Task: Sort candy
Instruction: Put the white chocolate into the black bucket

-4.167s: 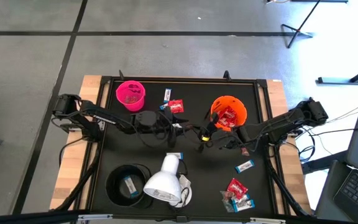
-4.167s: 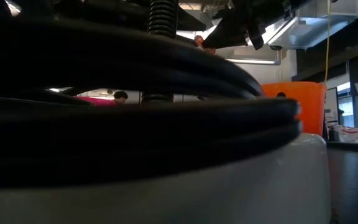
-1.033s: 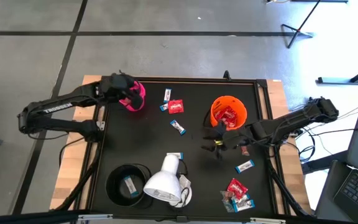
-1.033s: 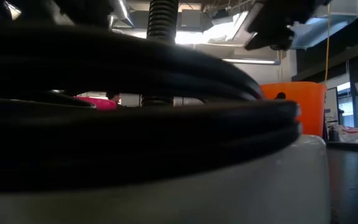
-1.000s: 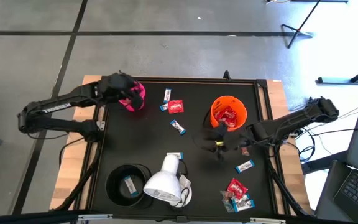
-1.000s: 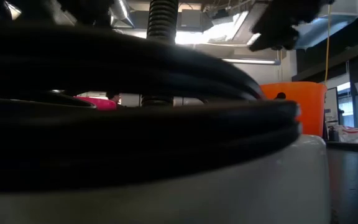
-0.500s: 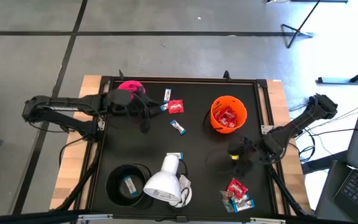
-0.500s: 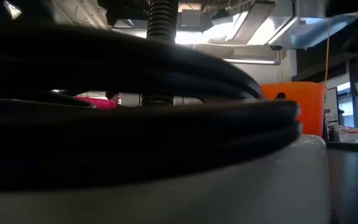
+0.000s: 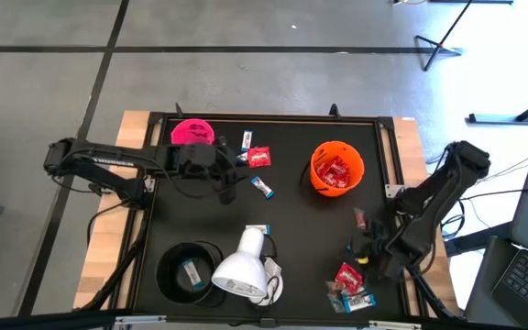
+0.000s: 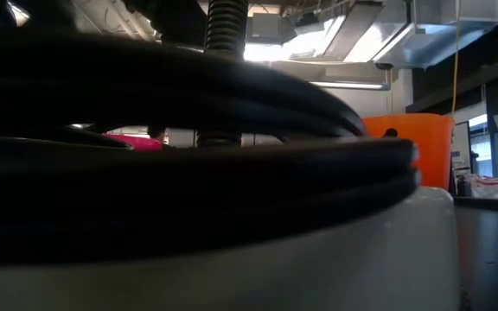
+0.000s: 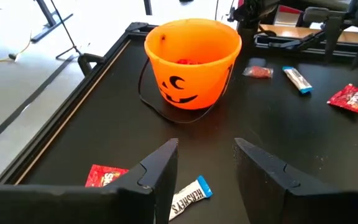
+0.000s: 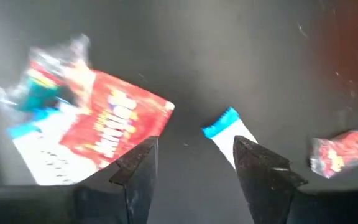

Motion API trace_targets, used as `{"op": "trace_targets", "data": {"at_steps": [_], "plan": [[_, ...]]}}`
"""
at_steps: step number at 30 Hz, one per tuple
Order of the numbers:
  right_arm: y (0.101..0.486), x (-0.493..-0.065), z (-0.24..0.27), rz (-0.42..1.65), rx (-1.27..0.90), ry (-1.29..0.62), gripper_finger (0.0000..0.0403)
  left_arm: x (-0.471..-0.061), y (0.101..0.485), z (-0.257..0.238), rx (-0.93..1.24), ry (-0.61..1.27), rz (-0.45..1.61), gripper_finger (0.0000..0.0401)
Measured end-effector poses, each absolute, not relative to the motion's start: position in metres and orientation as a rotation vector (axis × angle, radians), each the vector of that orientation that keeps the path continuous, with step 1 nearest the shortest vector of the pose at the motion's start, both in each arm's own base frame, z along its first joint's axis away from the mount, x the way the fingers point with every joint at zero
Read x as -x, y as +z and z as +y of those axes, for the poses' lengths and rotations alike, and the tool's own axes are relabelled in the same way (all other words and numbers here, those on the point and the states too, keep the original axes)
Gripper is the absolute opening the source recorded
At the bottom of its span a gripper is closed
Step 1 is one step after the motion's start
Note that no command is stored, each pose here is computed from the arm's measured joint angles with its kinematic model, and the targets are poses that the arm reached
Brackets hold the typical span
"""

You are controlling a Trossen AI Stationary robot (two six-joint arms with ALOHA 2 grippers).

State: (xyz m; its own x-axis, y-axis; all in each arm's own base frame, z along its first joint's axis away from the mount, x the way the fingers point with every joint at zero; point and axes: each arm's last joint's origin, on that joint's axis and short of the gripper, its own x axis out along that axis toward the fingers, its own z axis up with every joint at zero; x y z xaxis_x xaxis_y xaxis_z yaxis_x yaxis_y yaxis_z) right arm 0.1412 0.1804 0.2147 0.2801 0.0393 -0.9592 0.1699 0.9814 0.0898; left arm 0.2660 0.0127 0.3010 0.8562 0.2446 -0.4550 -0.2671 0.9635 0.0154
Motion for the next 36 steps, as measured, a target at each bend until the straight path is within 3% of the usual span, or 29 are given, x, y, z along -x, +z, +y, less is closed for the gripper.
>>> {"op": "trace_targets", "data": {"at_steps": [12, 24, 36], "plan": [[0.175, -0.150, 0.186, 1.486, -0.004, -0.169, 0.0207, -0.266, 0.302, 0.013, 0.046, 0.267, 0.467, 0.0144], [0.174, -0.148, 0.180, 1.480, 0.102, -0.217, 0.0207, -0.268, 0.305, 0.013, 0.051, 0.262, 0.424, 0.0144], [0.147, -0.149, 0.164, 1.463, -0.027, -0.126, 0.0207, -0.268, 0.306, 0.011, 0.056, 0.258, 0.417, 0.0144]]}}
